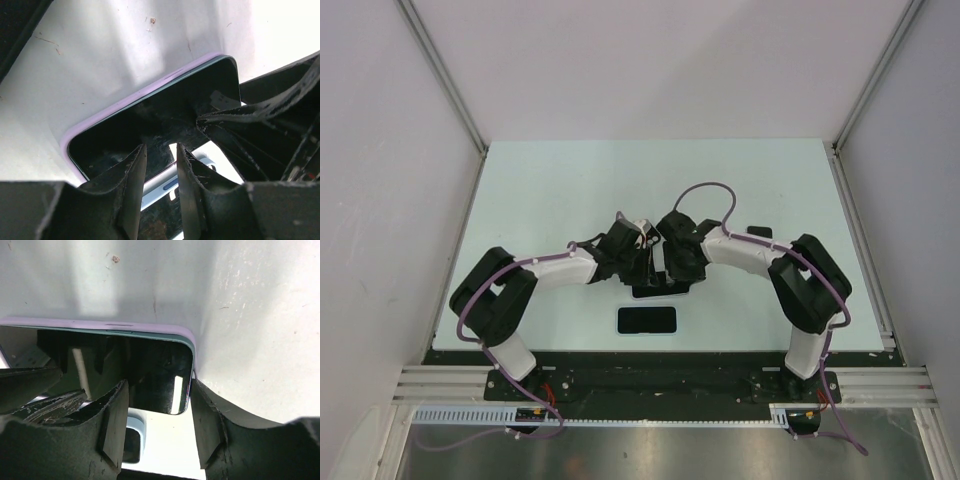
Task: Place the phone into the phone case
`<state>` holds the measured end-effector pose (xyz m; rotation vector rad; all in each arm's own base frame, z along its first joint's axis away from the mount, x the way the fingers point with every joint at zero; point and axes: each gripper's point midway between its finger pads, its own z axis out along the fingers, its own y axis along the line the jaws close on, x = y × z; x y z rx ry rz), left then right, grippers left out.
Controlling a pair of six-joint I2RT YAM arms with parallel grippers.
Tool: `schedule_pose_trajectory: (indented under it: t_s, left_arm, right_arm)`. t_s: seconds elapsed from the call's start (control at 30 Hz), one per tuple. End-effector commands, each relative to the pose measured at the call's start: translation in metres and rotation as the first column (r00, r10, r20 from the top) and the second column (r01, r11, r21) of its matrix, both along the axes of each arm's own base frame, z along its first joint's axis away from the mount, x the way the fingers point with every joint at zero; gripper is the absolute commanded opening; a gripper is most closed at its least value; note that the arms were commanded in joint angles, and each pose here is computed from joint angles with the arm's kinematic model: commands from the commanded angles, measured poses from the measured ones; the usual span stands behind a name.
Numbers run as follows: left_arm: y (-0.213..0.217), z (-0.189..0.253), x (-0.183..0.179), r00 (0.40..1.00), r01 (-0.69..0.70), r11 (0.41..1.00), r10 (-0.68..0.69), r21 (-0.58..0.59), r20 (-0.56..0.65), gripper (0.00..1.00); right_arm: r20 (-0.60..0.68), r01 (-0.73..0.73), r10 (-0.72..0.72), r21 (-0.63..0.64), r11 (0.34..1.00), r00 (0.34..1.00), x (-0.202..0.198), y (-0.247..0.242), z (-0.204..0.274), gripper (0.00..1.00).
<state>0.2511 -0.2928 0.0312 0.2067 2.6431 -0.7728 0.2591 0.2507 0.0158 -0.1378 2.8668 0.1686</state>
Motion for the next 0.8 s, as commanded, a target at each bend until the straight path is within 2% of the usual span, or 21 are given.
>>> schedule_pose_trajectory:
  t_s: [0.0, 0.17, 0.33, 0.43, 0.5, 0.53, 0.57, 0.63, 0.67, 0.77]
  left_arm:
    - [0.025, -0.035, -0.014, 0.998, 0.006, 0.991, 0.002, 0.136, -0.062, 0.38]
    - [0.026, -0.034, -0.015, 0.998, 0.008, 0.991, 0.001, 0.136, -0.062, 0.38]
    - [0.028, -0.032, -0.015, 0.999, 0.001, 0.990, 0.007, 0.142, -0.053, 0.38]
    - [0.028, -0.030, -0.016, 0.999, -0.001, 0.990, 0.008, 0.142, -0.050, 0.38]
    - [0.029, -0.031, -0.015, 0.999, -0.002, 0.989, 0.009, 0.146, -0.048, 0.38]
    - [0.029, -0.030, -0.016, 0.999, -0.001, 0.990, 0.008, 0.144, -0.048, 0.38]
    - [0.028, -0.030, -0.017, 0.999, 0.001, 0.990, 0.007, 0.142, -0.050, 0.38]
    - [0.028, -0.029, -0.017, 0.999, 0.000, 0.990, 0.007, 0.141, -0.049, 0.39]
    - [0.029, -0.029, -0.018, 0.999, 0.002, 0.990, 0.006, 0.142, -0.050, 0.39]
    - [0.029, -0.029, -0.019, 0.999, -0.002, 0.990, 0.009, 0.144, -0.049, 0.38]
  right_arm:
    - [-0.037, -0.080, 0.071, -0.453, 0.888, 0.997, -0.026, -0.088, -0.031, 0.53]
    - [0.030, -0.075, 0.088, -0.312, 0.947, 0.996, -0.018, -0.061, 0.001, 0.54]
    - [0.164, -0.033, 0.057, -0.143, 0.989, 0.985, -0.003, -0.047, 0.053, 0.55]
    - [0.197, -0.007, 0.003, 0.018, 1.000, 0.980, 0.004, -0.047, 0.071, 0.56]
    - [0.167, -0.033, 0.006, 0.159, 0.987, 0.986, -0.003, -0.039, 0.069, 0.57]
    - [0.176, -0.004, -0.038, 0.232, 0.973, 0.984, 0.004, -0.048, 0.078, 0.57]
    - [0.153, -0.035, -0.022, 0.361, 0.932, 0.988, 0.002, -0.033, 0.085, 0.57]
    - [0.091, 0.032, -0.085, 0.468, 0.883, 0.992, 0.000, -0.050, 0.076, 0.58]
    - [0.068, 0.023, -0.077, 0.581, 0.813, 0.995, -0.001, -0.040, 0.083, 0.58]
    - [-0.001, 0.056, -0.078, 0.708, 0.704, 0.997, -0.007, -0.042, 0.072, 0.58]
